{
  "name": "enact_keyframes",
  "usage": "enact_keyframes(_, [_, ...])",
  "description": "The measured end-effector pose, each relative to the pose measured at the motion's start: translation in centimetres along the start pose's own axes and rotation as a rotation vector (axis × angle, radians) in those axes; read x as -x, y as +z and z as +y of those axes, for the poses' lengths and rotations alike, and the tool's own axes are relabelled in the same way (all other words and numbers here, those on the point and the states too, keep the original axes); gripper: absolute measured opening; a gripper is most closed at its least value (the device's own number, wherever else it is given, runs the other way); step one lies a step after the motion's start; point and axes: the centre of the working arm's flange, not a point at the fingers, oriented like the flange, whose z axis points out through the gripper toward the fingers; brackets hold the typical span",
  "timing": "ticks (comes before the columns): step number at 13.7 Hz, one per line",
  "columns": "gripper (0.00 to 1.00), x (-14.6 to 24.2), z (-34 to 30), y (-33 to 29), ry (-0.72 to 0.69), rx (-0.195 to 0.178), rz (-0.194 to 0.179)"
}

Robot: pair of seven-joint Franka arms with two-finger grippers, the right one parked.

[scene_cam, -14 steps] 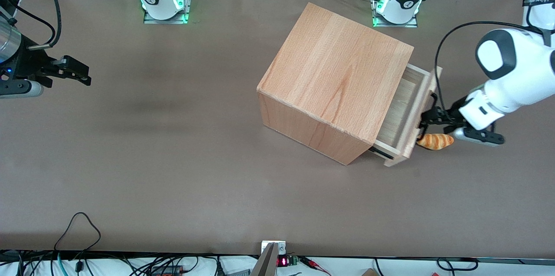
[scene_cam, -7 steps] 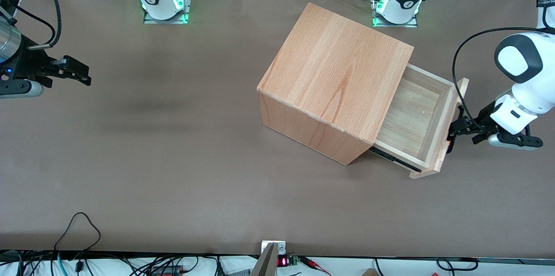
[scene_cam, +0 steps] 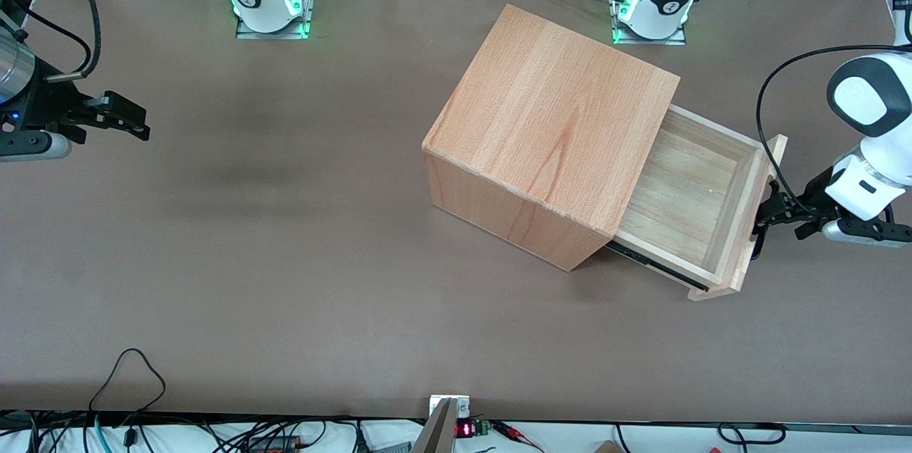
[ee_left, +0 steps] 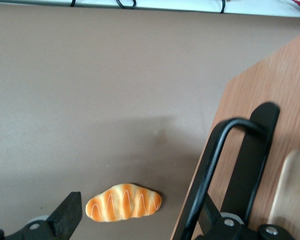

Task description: Open top drawer with left arm

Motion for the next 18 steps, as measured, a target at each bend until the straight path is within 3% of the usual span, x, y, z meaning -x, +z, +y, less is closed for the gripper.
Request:
enact_keyframes(5, [1.00,0.0,0.3,-4.9,0.055,-0.014,-0.014])
enact_keyframes(9, [1.00,-0.1,1.3,-10.8,0.063,-0.041,-0.077])
enact_keyframes(18, [1.00,2.6,7.1,-21.4,-0.134,-0.120,-0.245])
